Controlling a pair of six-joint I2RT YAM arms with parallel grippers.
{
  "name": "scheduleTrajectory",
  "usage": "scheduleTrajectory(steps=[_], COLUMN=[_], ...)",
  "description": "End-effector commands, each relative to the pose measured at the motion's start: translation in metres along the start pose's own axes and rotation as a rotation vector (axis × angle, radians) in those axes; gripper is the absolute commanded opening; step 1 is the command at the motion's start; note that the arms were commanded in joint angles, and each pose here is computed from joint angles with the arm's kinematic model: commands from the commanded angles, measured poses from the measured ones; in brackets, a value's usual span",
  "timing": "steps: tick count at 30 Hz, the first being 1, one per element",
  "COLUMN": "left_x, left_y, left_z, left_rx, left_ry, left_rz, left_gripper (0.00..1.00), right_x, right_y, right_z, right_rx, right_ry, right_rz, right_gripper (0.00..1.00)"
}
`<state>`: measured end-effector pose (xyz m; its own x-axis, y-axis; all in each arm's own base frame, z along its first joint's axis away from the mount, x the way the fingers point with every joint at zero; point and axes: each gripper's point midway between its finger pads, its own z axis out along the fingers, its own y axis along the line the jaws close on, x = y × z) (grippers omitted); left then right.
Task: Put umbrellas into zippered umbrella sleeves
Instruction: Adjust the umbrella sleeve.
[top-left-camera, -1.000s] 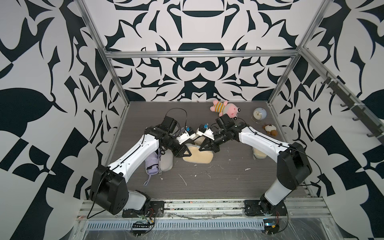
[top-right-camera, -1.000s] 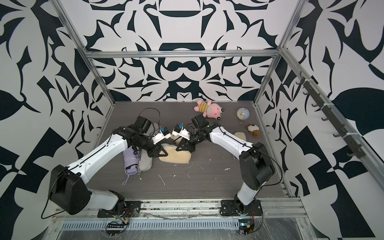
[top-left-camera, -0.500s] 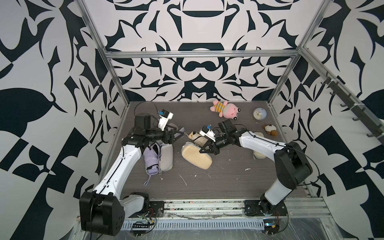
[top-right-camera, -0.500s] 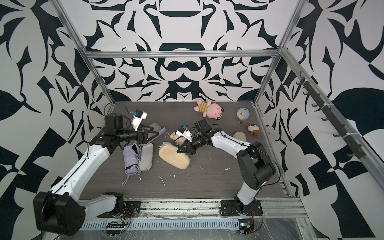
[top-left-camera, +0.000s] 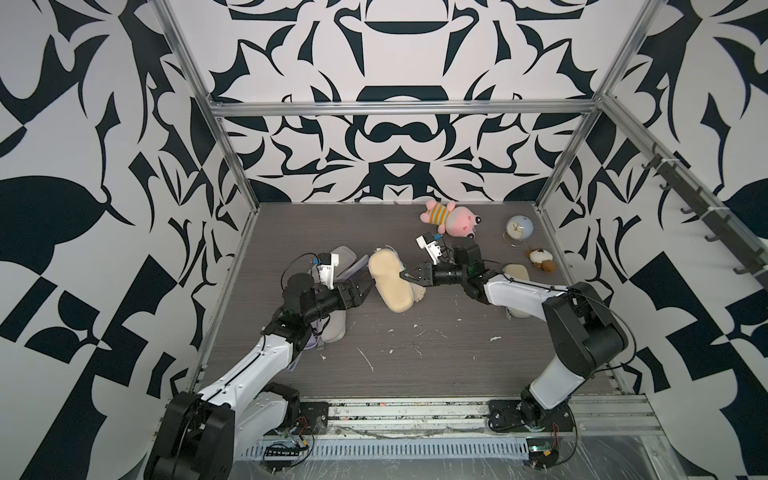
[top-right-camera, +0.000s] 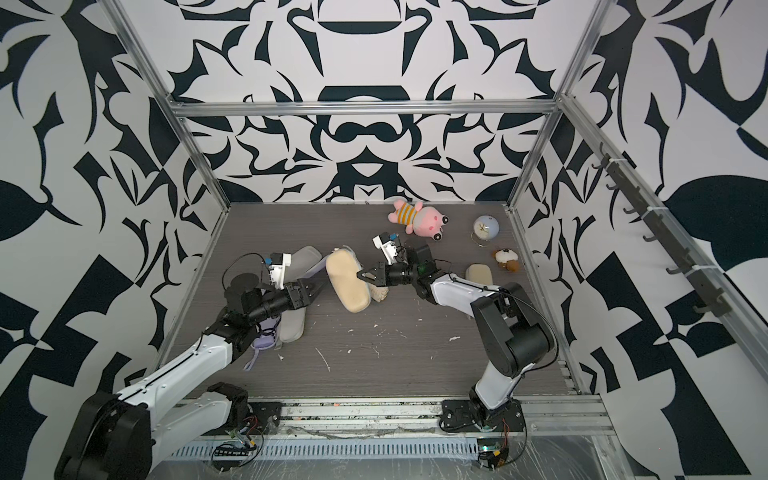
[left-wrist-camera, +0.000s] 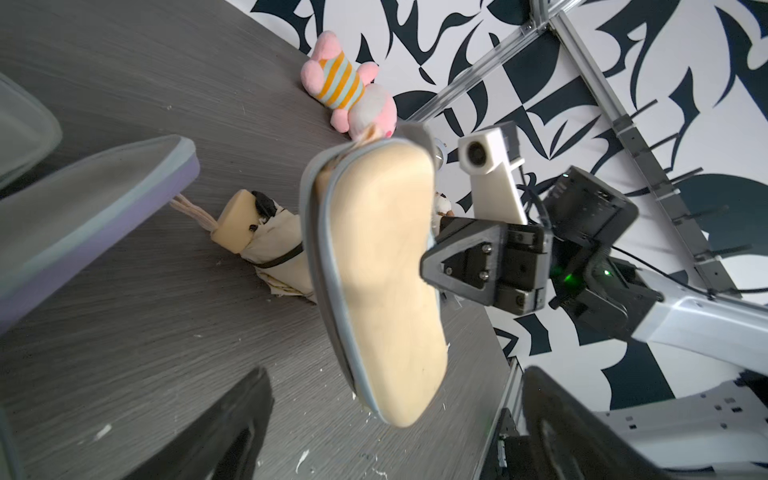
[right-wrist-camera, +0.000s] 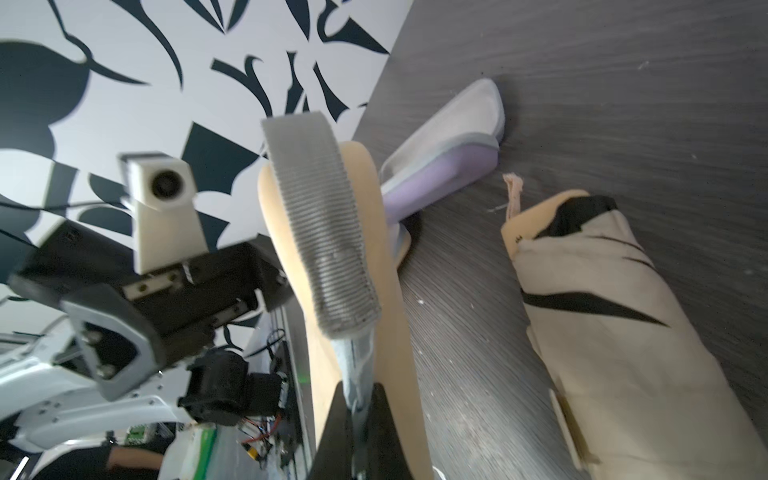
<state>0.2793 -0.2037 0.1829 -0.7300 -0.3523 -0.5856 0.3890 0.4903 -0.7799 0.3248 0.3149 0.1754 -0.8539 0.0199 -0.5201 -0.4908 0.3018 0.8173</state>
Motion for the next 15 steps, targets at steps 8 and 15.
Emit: scheduleTrajectory(steps=[8, 15], left_x=[-0.028, -0.046], left_y=[-0.027, -0.053], left_z=[0.032, 0.038], left_rx=[0.179, 0.349], left_ry=[-0.057, -0.051], left_rz=[-0.047, -0.069], left_gripper=[0.93, 0.48], right_x=[-0.013, 0.004], right_y=[0.088, 0.092], right_z=[0.007, 0.011], right_rx=[-0.289, -0.330], right_ry=[-0.052, -0.002], right_rz=[-0.010, 0.032], right_gripper=[0.00, 0.09])
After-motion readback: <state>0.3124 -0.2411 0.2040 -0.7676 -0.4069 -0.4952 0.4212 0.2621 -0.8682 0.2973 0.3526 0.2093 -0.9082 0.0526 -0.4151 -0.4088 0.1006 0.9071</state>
